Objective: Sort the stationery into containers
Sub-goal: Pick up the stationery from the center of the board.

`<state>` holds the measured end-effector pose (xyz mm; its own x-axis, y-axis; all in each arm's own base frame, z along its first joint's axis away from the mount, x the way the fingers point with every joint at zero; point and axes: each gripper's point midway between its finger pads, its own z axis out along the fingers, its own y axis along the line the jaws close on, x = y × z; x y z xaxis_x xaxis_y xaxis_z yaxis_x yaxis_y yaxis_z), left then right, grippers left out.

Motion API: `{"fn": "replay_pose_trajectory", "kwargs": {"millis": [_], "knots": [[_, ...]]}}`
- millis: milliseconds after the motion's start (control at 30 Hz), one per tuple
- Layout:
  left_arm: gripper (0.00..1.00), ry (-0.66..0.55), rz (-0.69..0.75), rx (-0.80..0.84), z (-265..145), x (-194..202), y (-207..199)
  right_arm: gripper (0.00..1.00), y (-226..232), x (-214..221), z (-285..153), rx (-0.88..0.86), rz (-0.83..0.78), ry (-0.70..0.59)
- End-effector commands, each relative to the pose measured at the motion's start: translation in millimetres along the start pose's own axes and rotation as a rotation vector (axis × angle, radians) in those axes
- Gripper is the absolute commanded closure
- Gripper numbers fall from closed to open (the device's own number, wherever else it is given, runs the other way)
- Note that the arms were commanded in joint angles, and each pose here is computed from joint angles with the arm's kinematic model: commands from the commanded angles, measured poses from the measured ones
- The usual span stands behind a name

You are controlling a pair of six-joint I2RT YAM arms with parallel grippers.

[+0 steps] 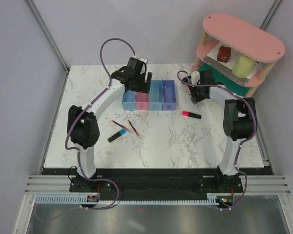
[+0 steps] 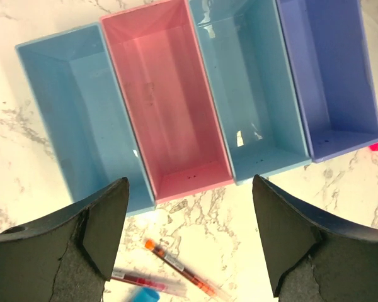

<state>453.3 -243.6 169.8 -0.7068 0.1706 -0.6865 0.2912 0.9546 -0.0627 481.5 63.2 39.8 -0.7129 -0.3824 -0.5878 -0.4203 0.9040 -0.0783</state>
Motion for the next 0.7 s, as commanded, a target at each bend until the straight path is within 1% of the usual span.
{"fn": "replay_pose_trajectory", "kwargs": {"millis": [0, 133, 200, 333, 367, 400, 433, 500, 533, 600, 633, 667], "knots": [[0.14, -0.041, 0.067, -0.028, -25, -9, 14, 0.80, 2, -30, -41, 0.023, -0.020, -0.082], [0.14, -0.027, 0.072, -0.061, -25, -2, 28, 0.83, 9, -52, -78, 0.019, -0.049, -0.136], [0.14, -0.012, 0.081, -0.075, -23, 4, 35, 0.84, 16, -61, -89, 0.008, -0.066, -0.157], [0.09, 0.013, 0.108, -0.087, -21, 14, 41, 0.85, 33, -89, -112, -0.018, -0.105, -0.219], [0.07, 0.018, 0.111, -0.090, -21, 16, 44, 0.86, 43, -93, -113, -0.029, -0.122, -0.224], [0.02, 0.021, 0.114, -0.093, -22, 18, 46, 0.86, 48, -101, -116, -0.034, -0.137, -0.242], [0.00, 0.025, 0.118, -0.095, -23, 20, 47, 0.86, 52, -104, -112, -0.036, -0.145, -0.238], [0.00, 0.020, 0.129, -0.095, -28, 20, 49, 0.86, 68, -116, -111, -0.051, -0.178, -0.255], [0.00, 0.019, 0.131, -0.090, -31, 21, 49, 0.86, 78, -116, -101, -0.065, -0.190, -0.242], [0.00, 0.010, 0.141, -0.084, -38, 21, 49, 0.86, 83, -129, -97, -0.067, -0.199, -0.257], [0.00, 0.008, 0.143, -0.074, -41, 21, 49, 0.86, 87, -126, -82, -0.080, -0.189, -0.233], [0.00, 0.000, 0.148, -0.067, -45, 20, 48, 0.86, 91, -130, -78, -0.092, -0.187, -0.236]]}}
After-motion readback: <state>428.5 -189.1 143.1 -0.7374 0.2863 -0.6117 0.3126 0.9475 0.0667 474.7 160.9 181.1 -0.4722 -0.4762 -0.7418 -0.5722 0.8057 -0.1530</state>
